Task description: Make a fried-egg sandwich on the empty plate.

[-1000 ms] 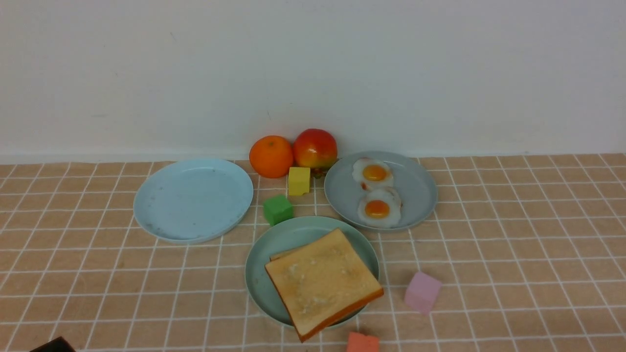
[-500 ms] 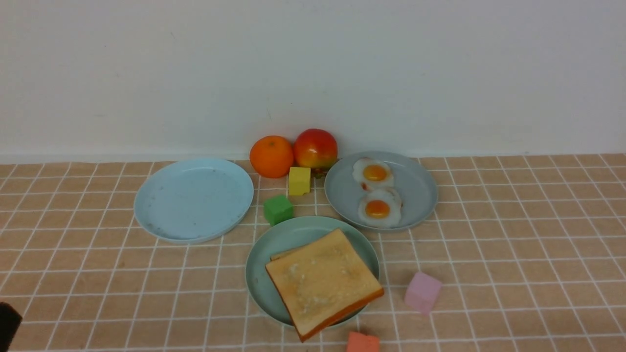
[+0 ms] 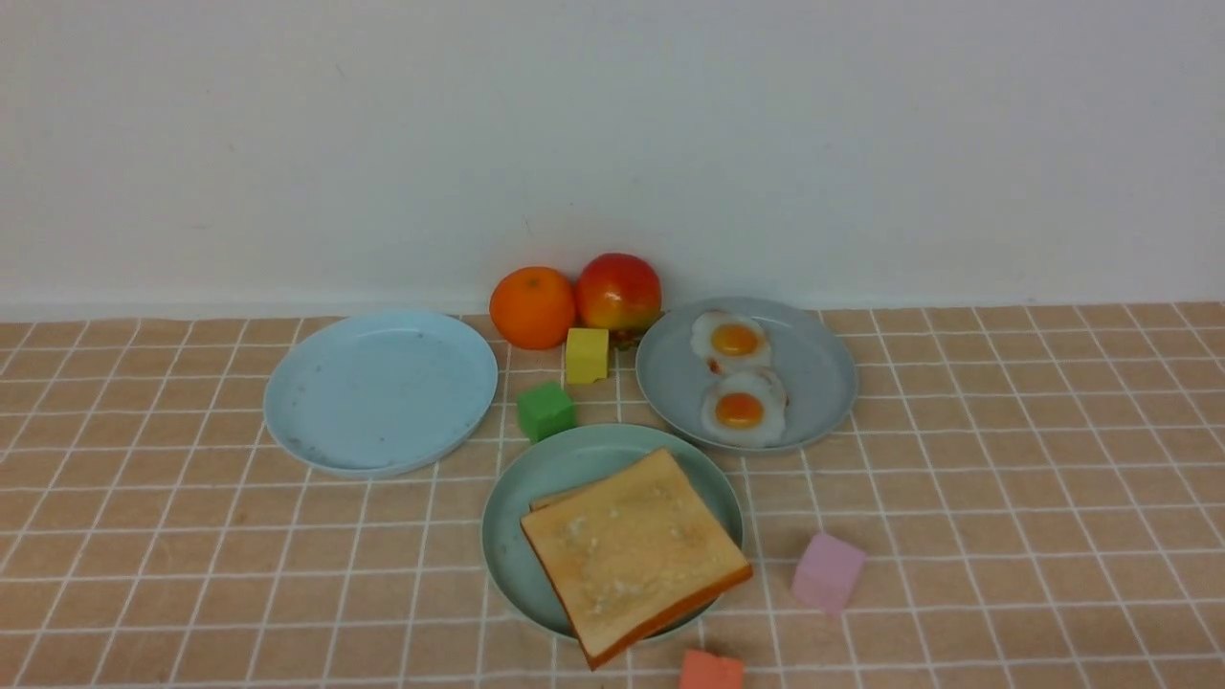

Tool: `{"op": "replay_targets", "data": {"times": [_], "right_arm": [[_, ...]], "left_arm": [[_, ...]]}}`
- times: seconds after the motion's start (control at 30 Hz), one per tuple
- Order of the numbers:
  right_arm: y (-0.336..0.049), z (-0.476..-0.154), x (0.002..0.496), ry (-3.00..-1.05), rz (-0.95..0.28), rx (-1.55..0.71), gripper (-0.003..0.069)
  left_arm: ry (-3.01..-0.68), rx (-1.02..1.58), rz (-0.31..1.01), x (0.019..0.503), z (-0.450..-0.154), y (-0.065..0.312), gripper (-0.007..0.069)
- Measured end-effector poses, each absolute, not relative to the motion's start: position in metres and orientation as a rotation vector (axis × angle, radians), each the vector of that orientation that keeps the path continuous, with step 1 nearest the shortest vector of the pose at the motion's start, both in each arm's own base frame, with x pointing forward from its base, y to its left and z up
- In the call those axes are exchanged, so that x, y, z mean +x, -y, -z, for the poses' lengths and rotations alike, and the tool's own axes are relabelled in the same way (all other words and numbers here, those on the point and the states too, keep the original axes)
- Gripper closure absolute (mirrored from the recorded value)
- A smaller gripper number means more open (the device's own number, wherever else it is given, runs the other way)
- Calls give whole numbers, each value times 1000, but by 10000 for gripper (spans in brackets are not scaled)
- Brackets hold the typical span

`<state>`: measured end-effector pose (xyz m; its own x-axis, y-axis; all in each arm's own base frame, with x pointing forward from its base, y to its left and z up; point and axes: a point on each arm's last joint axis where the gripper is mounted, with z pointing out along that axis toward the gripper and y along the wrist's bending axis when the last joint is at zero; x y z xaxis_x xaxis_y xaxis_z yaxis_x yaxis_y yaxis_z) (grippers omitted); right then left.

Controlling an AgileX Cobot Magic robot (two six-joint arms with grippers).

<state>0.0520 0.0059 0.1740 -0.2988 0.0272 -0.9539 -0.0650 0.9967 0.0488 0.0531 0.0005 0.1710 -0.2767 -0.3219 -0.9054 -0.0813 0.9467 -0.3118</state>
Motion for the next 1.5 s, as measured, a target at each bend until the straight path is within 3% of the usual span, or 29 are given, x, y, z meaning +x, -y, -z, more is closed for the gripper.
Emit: {"op": "replay_targets", "data": {"times": [1.5], "right_arm": [[-6, -174, 52, -1872, -90, -28, 594]], "left_arm": [[-1848, -296, 240, 53, -171, 0, 635]]}}
